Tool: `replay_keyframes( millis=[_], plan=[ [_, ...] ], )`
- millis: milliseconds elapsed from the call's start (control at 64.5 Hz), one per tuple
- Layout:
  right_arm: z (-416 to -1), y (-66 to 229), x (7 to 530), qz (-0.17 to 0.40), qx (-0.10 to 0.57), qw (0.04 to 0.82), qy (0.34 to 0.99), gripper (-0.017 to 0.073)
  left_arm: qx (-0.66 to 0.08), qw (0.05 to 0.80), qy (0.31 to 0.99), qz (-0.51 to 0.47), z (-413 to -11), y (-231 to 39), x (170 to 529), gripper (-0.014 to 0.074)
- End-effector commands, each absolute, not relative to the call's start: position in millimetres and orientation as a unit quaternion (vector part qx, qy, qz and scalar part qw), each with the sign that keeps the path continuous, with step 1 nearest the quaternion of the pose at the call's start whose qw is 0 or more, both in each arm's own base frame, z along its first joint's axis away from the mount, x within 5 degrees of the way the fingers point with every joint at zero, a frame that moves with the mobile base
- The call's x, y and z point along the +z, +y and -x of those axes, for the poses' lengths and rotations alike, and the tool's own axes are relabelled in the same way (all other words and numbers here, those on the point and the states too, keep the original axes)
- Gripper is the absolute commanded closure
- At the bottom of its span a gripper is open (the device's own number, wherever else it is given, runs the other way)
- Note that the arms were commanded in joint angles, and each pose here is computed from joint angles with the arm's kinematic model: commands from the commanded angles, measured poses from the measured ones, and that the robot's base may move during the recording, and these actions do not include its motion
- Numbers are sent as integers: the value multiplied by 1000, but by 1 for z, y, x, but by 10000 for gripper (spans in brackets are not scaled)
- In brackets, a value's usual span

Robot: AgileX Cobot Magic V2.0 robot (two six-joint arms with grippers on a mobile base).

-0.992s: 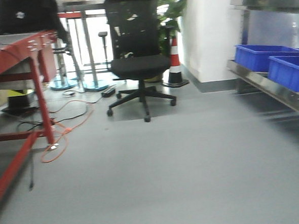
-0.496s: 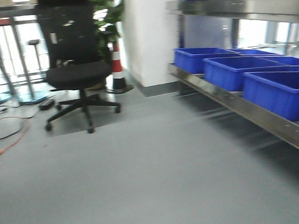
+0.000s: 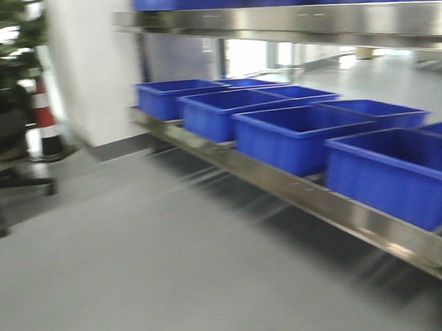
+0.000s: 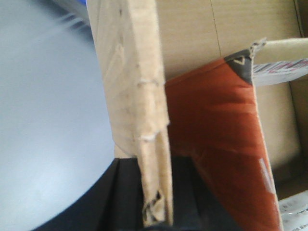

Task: Stack two boxes on right shelf middle
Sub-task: 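Turn the base toward the steel shelf rack with blue bins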

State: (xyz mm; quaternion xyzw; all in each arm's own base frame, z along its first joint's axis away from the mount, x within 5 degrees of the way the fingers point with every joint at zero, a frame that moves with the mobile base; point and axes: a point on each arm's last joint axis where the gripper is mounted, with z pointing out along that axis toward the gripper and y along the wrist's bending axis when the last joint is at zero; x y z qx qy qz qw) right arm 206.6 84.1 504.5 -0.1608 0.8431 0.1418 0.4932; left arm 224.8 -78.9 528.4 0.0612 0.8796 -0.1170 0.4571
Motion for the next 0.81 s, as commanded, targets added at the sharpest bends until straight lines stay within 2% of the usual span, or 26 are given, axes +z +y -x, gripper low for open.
replay_keyframes(
  millis=[0, 791],
  plan=[
    [-204, 80, 514, 159, 135, 525, 825, 713, -132, 488, 860, -64, -218, -79, 540, 705],
    [-204, 80, 514, 159, 135, 525, 825, 713, -132, 488, 860, -64, -218, -79, 540, 705]
  ],
)
